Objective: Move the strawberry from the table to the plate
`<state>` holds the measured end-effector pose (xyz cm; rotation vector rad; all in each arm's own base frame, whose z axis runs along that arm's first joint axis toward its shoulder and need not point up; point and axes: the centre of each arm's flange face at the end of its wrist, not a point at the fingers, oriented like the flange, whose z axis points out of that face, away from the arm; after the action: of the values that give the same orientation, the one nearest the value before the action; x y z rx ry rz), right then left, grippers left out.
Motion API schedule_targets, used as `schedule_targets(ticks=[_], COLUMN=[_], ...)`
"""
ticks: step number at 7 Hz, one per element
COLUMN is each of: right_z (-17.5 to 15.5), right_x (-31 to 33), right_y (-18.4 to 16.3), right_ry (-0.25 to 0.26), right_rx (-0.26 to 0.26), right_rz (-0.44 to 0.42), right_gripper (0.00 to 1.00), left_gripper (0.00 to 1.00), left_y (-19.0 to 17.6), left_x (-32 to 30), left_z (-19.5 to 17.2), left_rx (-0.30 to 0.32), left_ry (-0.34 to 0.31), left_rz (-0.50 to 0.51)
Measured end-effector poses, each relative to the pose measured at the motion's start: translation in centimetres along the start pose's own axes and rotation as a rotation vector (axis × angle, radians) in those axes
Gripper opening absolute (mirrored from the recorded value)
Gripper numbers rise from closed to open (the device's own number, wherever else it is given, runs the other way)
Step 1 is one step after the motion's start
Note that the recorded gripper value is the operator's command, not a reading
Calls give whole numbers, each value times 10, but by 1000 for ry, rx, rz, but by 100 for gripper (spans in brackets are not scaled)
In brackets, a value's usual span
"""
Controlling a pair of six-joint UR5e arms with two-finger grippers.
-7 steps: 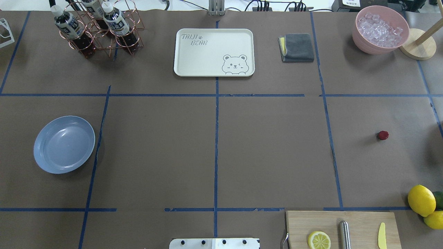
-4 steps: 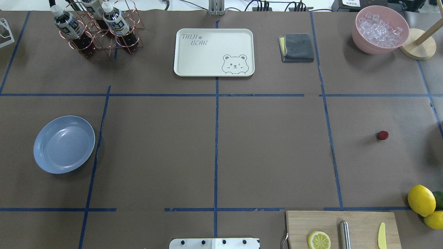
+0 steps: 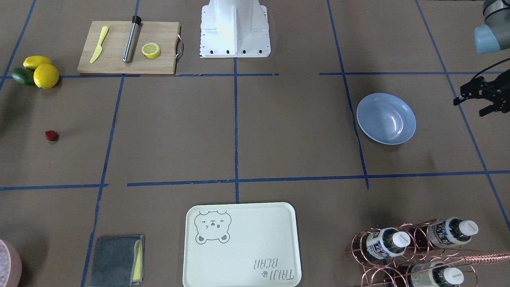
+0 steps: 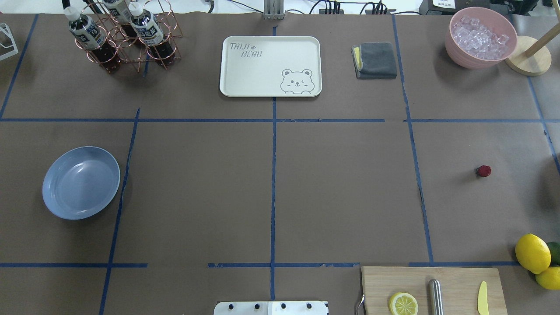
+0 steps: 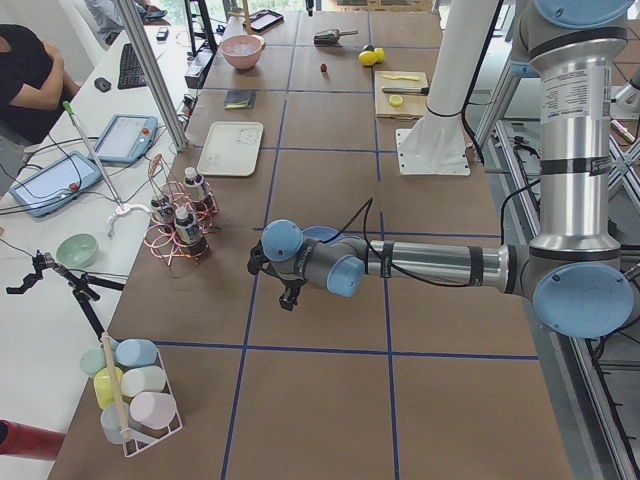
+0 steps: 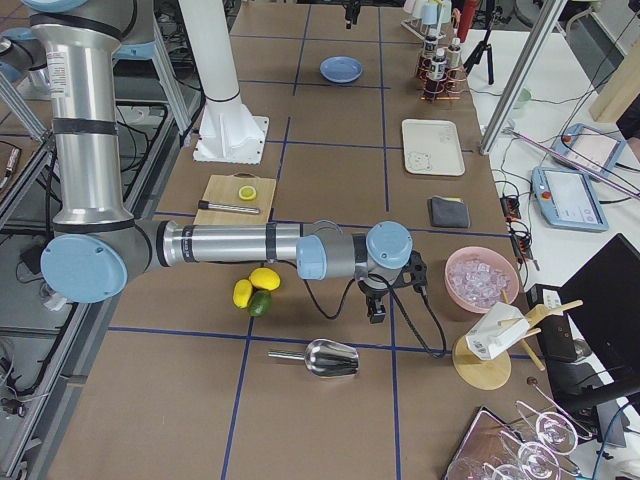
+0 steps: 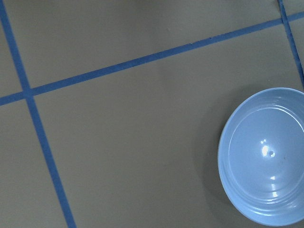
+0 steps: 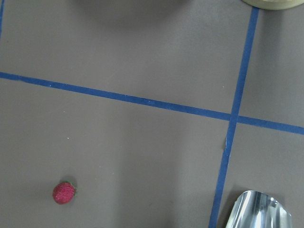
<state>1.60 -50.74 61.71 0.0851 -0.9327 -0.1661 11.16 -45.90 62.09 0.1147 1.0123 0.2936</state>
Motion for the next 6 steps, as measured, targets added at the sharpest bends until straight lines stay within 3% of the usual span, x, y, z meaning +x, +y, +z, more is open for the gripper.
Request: schedule_targets(ticks=[4, 5, 6], right_z=[-1, -2, -2], right_x=[-4, -5, -6], right_y=[0, 0, 0], right_ry=[-14, -14, -16], right_rx=[4, 5, 5], right_rz=[-3, -2, 0], right_gripper=[100, 100, 100], left_gripper=[92, 82, 44], left_y=[-3, -5, -7], left_x=[53, 55, 58], left_z=[83, 92, 98], left_rx=[-38, -49, -57], left_ry=[-17, -18, -18], left_rz=[-110, -113, -112])
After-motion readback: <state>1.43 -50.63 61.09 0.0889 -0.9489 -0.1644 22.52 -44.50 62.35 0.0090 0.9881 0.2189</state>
